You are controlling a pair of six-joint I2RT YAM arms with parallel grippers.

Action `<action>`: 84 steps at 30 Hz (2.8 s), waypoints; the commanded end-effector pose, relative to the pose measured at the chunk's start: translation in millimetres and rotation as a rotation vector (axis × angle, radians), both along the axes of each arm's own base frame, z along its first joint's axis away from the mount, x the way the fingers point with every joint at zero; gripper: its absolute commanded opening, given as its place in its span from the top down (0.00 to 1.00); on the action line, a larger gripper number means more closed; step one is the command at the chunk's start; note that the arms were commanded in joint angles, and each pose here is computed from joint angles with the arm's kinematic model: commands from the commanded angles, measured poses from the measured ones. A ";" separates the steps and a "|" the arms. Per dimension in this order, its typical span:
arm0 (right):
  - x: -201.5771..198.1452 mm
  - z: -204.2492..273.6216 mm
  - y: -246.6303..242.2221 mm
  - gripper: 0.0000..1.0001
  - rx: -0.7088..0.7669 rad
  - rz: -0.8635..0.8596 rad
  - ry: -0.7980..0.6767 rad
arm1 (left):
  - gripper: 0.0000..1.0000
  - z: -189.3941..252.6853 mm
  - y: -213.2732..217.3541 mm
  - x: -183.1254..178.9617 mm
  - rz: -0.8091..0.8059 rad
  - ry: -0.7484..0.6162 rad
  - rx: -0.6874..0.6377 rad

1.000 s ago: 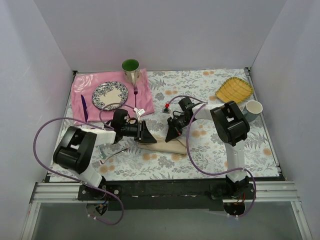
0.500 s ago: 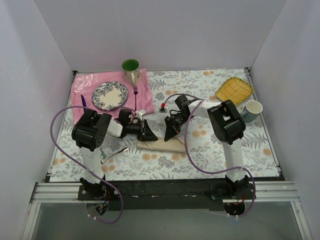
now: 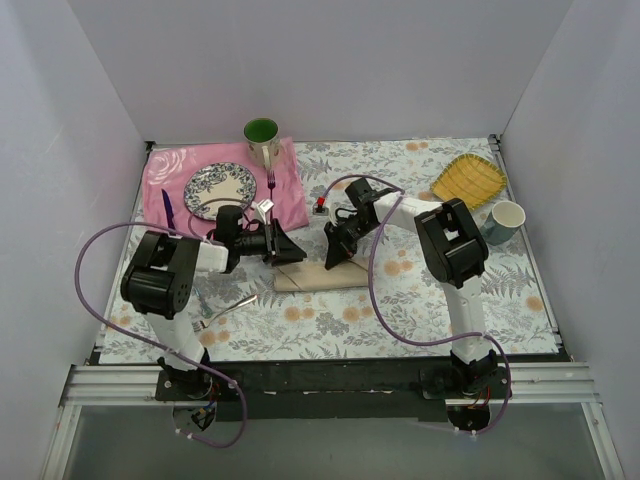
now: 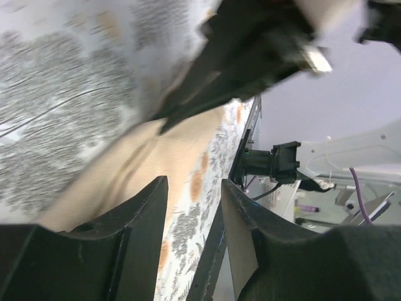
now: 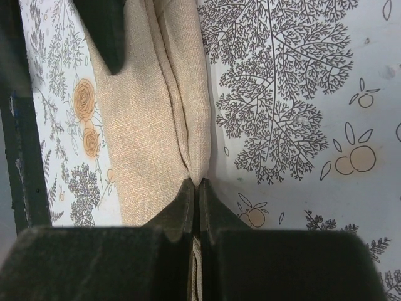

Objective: Fold the napkin into a case and place the utensils inside
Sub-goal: Smooth out the smaller rectangle-folded napkin at the center of the board.

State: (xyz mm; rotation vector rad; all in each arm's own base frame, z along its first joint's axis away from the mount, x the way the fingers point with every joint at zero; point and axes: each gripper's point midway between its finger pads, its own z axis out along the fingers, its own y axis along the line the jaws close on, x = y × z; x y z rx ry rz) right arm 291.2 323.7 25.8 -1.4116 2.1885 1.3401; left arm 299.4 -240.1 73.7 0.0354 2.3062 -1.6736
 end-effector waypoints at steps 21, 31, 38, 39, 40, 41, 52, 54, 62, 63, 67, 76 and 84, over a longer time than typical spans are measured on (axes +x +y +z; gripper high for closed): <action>41.5 46.6 5.2 0.49 0.035 -0.099 -0.161 | 0.86 -81.3 -13.4 -22.5 0.023 0.257 0.150; 7.2 83.4 -29.3 0.50 0.072 -0.324 0.060 | 0.89 -82.7 -12.5 -19.4 0.027 0.247 0.154; -16.7 59.4 -52.1 0.63 0.124 -0.433 0.331 | 0.90 -82.4 -12.1 -22.5 0.019 0.241 0.150; -14.3 59.7 -49.2 0.63 0.141 -0.458 0.355 | 0.90 -83.3 -11.9 -23.0 0.021 0.245 0.152; -20.3 53.0 -50.3 0.64 0.136 -0.468 0.391 | 0.90 -83.8 -11.8 -23.2 0.021 0.247 0.152; -22.0 45.8 -51.1 0.64 0.124 -0.478 0.420 | 0.90 -84.0 -11.8 -23.0 0.023 0.248 0.153; -16.3 -42.0 -77.4 0.66 -0.041 -0.599 0.504 | 0.91 -87.2 -11.2 -22.3 0.022 0.253 0.165; -16.9 -27.3 -75.5 0.67 -0.021 -0.571 0.516 | 0.91 -86.5 -11.3 -21.5 0.020 0.246 0.166; -39.7 89.5 -31.5 0.64 0.187 -0.390 0.377 | 0.92 -84.1 -12.9 -19.7 0.017 0.236 0.151; -38.1 94.2 -25.6 0.64 0.211 -0.392 0.364 | 0.92 -84.2 -12.9 -19.7 0.016 0.234 0.152; -53.6 67.4 -11.7 0.68 0.158 -0.388 0.447 | 0.92 -83.4 -12.8 -20.5 0.013 0.235 0.151; -55.6 -8.7 -19.5 0.75 -0.025 -0.500 0.491 | 0.92 -85.6 -13.0 -21.8 0.005 0.250 0.153; -53.8 -55.0 -31.3 0.79 -0.143 -0.570 0.557 | 0.77 10.8 -32.3 -34.8 -0.171 -0.024 -0.101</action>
